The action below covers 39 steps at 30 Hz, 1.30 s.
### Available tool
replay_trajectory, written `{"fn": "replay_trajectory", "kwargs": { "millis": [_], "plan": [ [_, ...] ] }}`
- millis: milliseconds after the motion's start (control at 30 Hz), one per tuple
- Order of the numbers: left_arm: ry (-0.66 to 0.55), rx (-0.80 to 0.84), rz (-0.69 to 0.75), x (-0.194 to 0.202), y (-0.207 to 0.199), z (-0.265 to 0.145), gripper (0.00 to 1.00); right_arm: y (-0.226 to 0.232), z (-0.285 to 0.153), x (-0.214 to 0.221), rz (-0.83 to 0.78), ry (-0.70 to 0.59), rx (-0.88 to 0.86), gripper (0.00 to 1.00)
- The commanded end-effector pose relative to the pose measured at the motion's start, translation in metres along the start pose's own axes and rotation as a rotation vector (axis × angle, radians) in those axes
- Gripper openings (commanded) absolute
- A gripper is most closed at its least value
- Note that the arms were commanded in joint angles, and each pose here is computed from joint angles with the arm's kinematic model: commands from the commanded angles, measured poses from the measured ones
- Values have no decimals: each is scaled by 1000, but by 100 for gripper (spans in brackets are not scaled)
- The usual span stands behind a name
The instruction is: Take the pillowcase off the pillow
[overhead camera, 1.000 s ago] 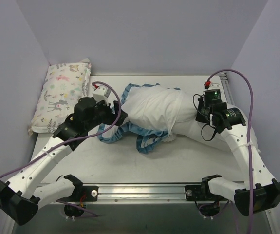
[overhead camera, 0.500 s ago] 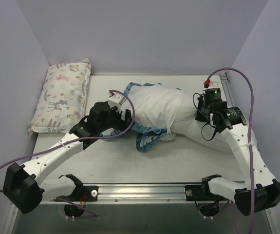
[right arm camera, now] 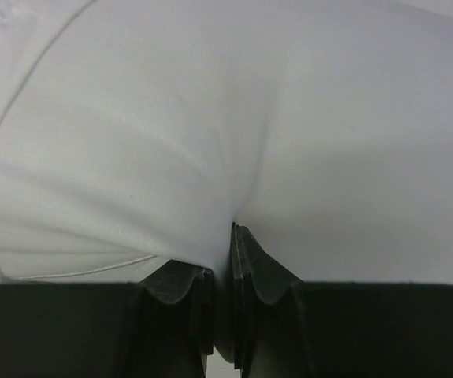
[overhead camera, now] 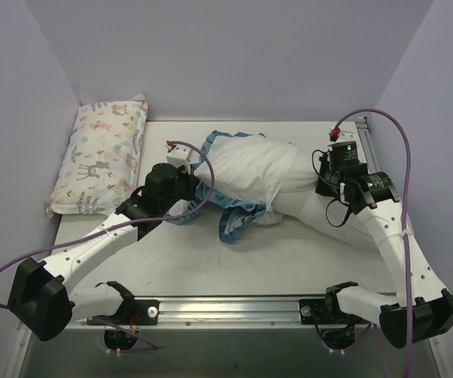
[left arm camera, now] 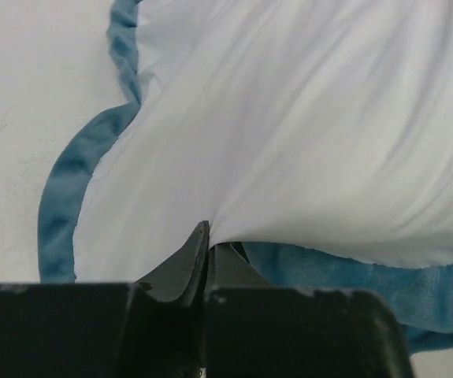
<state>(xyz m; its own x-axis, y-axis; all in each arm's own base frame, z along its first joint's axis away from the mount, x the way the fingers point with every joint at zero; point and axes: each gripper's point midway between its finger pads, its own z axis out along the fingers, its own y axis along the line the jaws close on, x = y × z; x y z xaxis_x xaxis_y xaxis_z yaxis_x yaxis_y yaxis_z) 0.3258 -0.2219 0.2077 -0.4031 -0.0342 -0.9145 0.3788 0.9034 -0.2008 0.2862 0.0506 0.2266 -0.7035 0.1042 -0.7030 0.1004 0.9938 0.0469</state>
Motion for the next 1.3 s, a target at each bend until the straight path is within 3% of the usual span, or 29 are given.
{"fn": "replay_trajectory", "kwargs": {
  "millis": [0,100,300,533,900,1267],
  "plan": [
    [-74,-297,-164,-34,70,-4,0,-9,-23,-39,52,-139,29,0],
    [-69,-454,-334,-29,127,-13,0,-13,-25,-39,59,-141,38,0],
    [-34,-690,-499,-9,196,-28,0,-24,-23,-32,72,-128,80,0],
    [18,-649,-508,-7,191,-11,0,-26,-23,-33,83,-125,73,0],
    [18,-760,-588,-10,239,-27,0,-29,-62,-60,140,-212,68,0],
    [104,-764,-613,0,255,4,0,-42,-85,-60,149,-245,95,0]
  ]
}}
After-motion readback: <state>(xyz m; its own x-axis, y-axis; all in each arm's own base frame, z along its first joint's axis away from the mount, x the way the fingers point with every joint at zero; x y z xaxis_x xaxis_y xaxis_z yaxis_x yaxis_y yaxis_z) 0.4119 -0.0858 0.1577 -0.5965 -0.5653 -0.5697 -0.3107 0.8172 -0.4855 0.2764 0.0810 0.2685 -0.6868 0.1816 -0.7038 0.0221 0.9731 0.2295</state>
